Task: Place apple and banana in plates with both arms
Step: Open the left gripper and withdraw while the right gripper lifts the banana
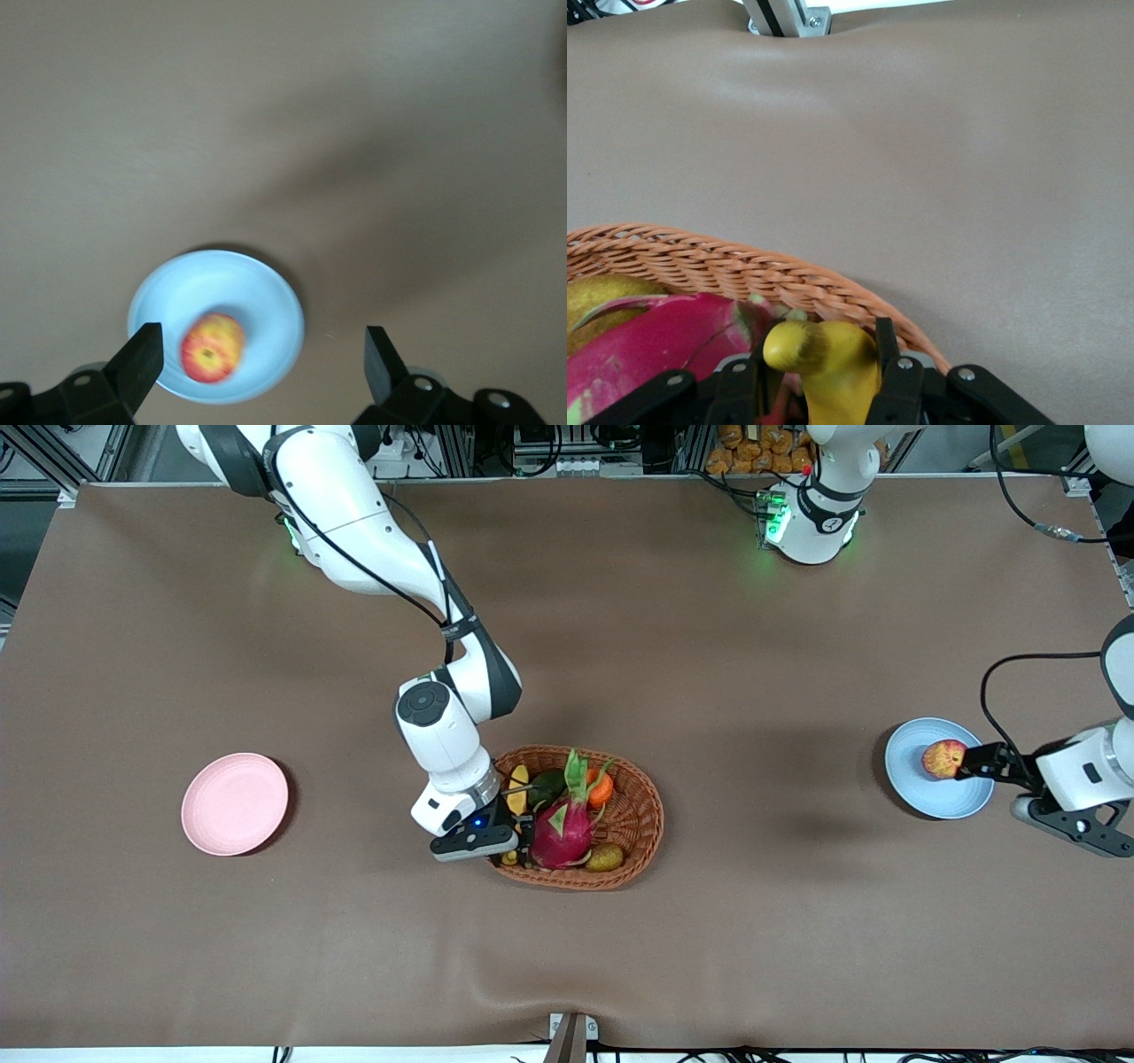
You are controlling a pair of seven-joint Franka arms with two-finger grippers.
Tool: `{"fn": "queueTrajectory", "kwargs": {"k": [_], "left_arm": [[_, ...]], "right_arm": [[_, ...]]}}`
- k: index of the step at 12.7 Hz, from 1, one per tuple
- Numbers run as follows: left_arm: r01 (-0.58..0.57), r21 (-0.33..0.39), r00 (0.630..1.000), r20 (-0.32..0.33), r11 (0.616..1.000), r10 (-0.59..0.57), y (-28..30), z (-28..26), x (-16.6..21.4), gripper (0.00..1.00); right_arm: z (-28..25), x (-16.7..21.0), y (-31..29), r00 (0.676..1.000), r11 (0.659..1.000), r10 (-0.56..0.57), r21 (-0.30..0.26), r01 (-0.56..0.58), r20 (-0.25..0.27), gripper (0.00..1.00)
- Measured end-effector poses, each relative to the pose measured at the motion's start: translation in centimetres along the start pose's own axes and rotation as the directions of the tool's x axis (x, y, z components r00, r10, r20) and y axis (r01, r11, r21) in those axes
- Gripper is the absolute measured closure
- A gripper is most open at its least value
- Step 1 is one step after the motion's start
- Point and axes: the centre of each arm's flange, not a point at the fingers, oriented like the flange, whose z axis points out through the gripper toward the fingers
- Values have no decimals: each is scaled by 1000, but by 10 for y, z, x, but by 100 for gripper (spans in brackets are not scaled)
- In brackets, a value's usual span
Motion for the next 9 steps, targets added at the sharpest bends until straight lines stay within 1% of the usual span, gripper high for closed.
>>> {"fn": "queueTrajectory", "kwargs": {"k": [1,2,3,4,5,6,9], "left_arm": [[17,14,1000,12,1000,-17,20,-11,4,0],[27,37,999,16,999,-27,38,-25,4,0],[35,51,999,23,998,-36,53,-39,1,0],[51,57,998,25,997,-53,64,-54,-5,0],[70,61,997,20,996,-71,70,-70,-13,0],[90,61,996,18,994,-91,73,-85,-22,0],[188,54,981,45,981,-190,89,-124,-61,0]], "right_arm": [[1,-1,0,1000,1000,0,-2,0,2,56],[2,-2,2,1000,1000,1,-4,-1,4,56],[2,-2,3,1000,1000,2,-7,-2,4,61],[2,-2,3,1000,1000,2,-7,-2,4,61],[2,-2,3,1000,1000,2,-7,-2,4,67],[2,-2,3,1000,1000,2,-7,-2,4,67],[2,-1,4,1000,1000,2,-8,-2,2,68]]}}
